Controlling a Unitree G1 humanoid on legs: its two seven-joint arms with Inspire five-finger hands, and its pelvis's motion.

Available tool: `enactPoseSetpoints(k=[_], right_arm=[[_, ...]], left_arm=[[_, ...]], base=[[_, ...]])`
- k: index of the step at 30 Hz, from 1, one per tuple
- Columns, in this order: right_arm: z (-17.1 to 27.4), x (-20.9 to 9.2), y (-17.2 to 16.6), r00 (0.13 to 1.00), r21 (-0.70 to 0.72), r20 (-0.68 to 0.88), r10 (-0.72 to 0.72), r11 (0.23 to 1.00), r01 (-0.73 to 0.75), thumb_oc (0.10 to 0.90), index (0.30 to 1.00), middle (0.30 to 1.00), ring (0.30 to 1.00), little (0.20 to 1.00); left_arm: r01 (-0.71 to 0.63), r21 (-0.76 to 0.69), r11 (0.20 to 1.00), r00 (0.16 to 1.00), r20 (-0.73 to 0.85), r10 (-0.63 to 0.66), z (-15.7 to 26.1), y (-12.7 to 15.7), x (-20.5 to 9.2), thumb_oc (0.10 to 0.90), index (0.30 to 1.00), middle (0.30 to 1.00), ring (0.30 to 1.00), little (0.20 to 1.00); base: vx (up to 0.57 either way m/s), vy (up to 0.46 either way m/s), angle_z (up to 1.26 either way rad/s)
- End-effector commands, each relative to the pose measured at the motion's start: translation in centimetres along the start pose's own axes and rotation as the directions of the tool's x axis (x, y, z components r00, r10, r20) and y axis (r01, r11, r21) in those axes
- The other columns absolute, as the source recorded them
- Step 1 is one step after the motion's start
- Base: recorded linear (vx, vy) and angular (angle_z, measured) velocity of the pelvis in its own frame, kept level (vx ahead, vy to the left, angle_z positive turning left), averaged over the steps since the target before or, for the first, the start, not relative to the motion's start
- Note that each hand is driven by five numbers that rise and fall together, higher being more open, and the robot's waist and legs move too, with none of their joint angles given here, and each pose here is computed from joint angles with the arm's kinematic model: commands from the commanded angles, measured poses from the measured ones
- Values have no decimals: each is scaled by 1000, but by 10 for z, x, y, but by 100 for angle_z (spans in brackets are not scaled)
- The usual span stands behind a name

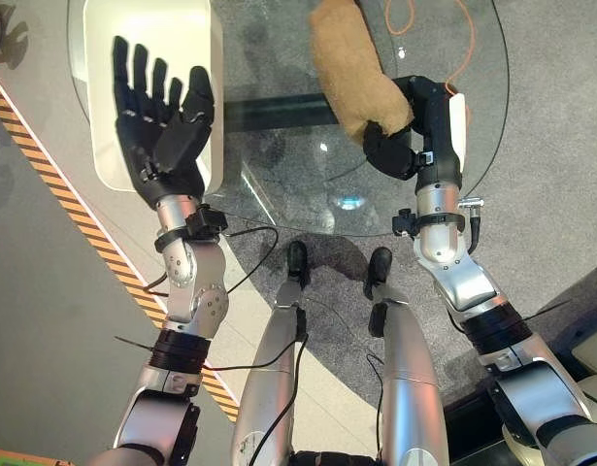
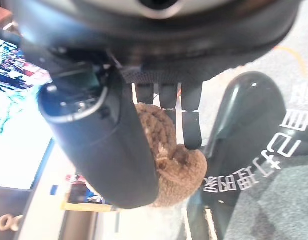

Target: Wipe the table with a cloth and put it in the basket.

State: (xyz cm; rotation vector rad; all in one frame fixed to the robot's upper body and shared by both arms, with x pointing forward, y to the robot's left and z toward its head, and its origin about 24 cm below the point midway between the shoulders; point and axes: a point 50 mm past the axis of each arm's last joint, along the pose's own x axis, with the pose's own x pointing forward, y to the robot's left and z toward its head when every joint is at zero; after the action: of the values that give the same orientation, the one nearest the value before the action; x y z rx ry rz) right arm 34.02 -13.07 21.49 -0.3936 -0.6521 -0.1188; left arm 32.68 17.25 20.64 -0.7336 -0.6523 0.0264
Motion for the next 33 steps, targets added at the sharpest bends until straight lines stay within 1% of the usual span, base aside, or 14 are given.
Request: enactPoseSetpoints(k=[1, 2, 4, 6, 9, 14, 21, 29, 33], right_arm=[[105, 4, -5, 870, 208, 487, -77, 978, -29, 100, 300, 300, 300, 200], [105, 4, -4, 869, 208, 488, -76, 978, -31, 100, 300, 300, 300, 200], [110, 3, -3, 859, 209, 508, -66, 977, -49, 100, 300, 300, 300, 200], [113, 2, -1, 853, 213, 519, -58, 975, -63, 100, 300, 300, 300, 200], [115, 2, -2, 847, 220, 528, -57, 973, -71, 100, 300, 300, 300, 200], [118, 2, 0, 844, 216, 535, -35, 972, -96, 100, 300, 300, 300, 200], [124, 1, 9, 832, 207, 554, 3, 968, -141, 100, 300, 300, 300, 200], [127, 2, 16, 826, 191, 561, 50, 963, -188, 100, 300, 300, 300, 200], [128, 2, 17, 826, 187, 560, 60, 962, -197, 100, 300, 300, 300, 200]], left_arm=[[215, -73, 974, 970, 135, -204, 29, -37, 13, 800, 900, 900, 900, 900], [217, -73, 973, 969, 134, -206, 28, -37, 13, 800, 900, 900, 900, 900], [260, -84, 962, 962, 106, -251, 24, -47, 13, 800, 900, 900, 900, 900], [282, -51, 958, 956, 94, -276, 22, -52, 13, 800, 900, 900, 900, 900], [309, -55, 949, 949, 77, -305, 21, -59, 15, 800, 900, 900, 900, 900], [362, -137, 922, 932, 47, -359, 18, -70, 18, 800, 900, 900, 900, 900], [417, -297, 859, 901, 15, -433, 13, -88, 20, 800, 900, 900, 900, 900], [447, -408, 796, 871, -3, -491, 9, -99, 20, 800, 900, 900, 900, 900], [452, -423, 786, 866, -3, -500, 9, -101, 19, 800, 900, 900, 900, 900]], base=[[0, 0, 0], [-5, 17, -3], [-4, 17, -5], [-2, 15, -6], [0, 0, -3], [0, 0, 0], [0, 0, 0], [0, 0, 0], [0, 0, 0]])
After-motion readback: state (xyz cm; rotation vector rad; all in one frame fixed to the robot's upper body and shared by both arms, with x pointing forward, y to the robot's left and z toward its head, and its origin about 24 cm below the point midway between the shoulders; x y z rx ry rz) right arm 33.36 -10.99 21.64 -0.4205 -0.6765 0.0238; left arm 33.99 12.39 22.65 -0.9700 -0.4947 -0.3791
